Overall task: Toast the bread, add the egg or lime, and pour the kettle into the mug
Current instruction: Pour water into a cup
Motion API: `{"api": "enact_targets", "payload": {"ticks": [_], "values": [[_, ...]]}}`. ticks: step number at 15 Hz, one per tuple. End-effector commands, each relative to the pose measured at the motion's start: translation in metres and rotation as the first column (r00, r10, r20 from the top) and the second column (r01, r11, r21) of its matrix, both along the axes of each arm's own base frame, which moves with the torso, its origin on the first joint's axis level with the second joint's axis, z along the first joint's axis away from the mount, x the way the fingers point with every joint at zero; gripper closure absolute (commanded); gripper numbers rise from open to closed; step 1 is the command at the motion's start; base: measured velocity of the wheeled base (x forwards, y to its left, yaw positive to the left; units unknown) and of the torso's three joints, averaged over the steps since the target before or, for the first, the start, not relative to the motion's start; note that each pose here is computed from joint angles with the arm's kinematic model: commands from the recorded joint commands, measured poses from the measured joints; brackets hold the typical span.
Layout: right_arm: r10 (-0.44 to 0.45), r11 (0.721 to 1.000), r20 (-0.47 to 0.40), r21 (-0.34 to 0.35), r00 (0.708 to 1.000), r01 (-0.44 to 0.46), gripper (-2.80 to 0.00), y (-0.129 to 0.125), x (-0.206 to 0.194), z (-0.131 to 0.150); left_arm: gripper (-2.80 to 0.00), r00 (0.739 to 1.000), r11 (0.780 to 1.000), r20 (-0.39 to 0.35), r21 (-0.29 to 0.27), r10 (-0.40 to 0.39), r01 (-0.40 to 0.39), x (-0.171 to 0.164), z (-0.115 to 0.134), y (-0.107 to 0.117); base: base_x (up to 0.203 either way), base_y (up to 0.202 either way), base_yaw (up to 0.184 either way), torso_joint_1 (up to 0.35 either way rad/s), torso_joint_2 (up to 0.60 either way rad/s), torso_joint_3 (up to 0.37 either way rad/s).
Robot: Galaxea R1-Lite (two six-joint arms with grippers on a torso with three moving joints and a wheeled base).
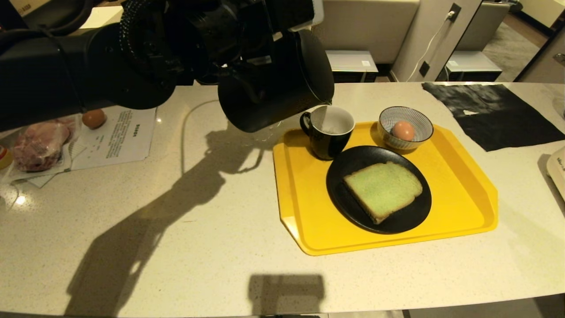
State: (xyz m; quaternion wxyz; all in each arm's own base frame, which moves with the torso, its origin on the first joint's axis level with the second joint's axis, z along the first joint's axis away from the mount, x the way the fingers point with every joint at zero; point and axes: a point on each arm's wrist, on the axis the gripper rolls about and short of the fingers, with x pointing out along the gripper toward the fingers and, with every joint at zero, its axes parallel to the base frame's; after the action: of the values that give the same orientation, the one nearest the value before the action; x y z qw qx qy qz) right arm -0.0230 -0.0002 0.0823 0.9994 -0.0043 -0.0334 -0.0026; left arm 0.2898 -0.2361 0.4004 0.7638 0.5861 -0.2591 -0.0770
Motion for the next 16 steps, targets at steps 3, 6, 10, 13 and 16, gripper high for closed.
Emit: {"api": "enact_targets", "payload": {"ticks": [3, 6, 10, 13, 16], "values": [[0.000, 1.000, -0.028, 0.000, 1.000, 0.000, 0.00, 0.0000, 0.0023, -0.0076, 0.00, 1.000, 1.000, 0.013, 0.027, 0.006, -0.006, -0.0014, -0.0006, -0.0029, 0.000, 0.000, 0.000, 0.000, 0.00, 0.000], [0.000, 1.000, -0.028, 0.000, 1.000, 0.000, 0.00, 0.0000, 0.0023, -0.0076, 0.00, 1.000, 0.999, 0.014, 0.044, 0.008, -0.009, -0.0010, -0.0019, -0.0032, 0.000, 0.000, 0.000, 0.000, 0.00, 0.000], [0.000, 1.000, -0.028, 0.000, 1.000, 0.000, 0.00, 0.0000, 0.0023, -0.0076, 0.00, 1.000, 0.998, 0.002, 0.068, 0.004, -0.004, -0.0006, -0.0044, -0.0041, 0.000, 0.000, 0.000, 0.000, 0.00, 0.000], [0.000, 1.000, -0.028, 0.000, 1.000, 0.000, 0.00, 0.0000, 0.0023, -0.0076, 0.00, 1.000, 0.997, 0.001, 0.071, 0.002, -0.002, -0.0008, -0.0045, -0.0044, 0.000, 0.000, 0.000, 0.000, 0.00, 0.000], [0.000, 1.000, -0.028, 0.000, 1.000, 0.000, 0.00, 0.0000, 0.0023, -0.0076, 0.00, 1.000, 0.996, -0.008, 0.089, -0.009, 0.010, 0.0004, -0.0071, -0.0058, 0.000, 0.000, 0.000, 0.000, 0.00, 0.000]]}}
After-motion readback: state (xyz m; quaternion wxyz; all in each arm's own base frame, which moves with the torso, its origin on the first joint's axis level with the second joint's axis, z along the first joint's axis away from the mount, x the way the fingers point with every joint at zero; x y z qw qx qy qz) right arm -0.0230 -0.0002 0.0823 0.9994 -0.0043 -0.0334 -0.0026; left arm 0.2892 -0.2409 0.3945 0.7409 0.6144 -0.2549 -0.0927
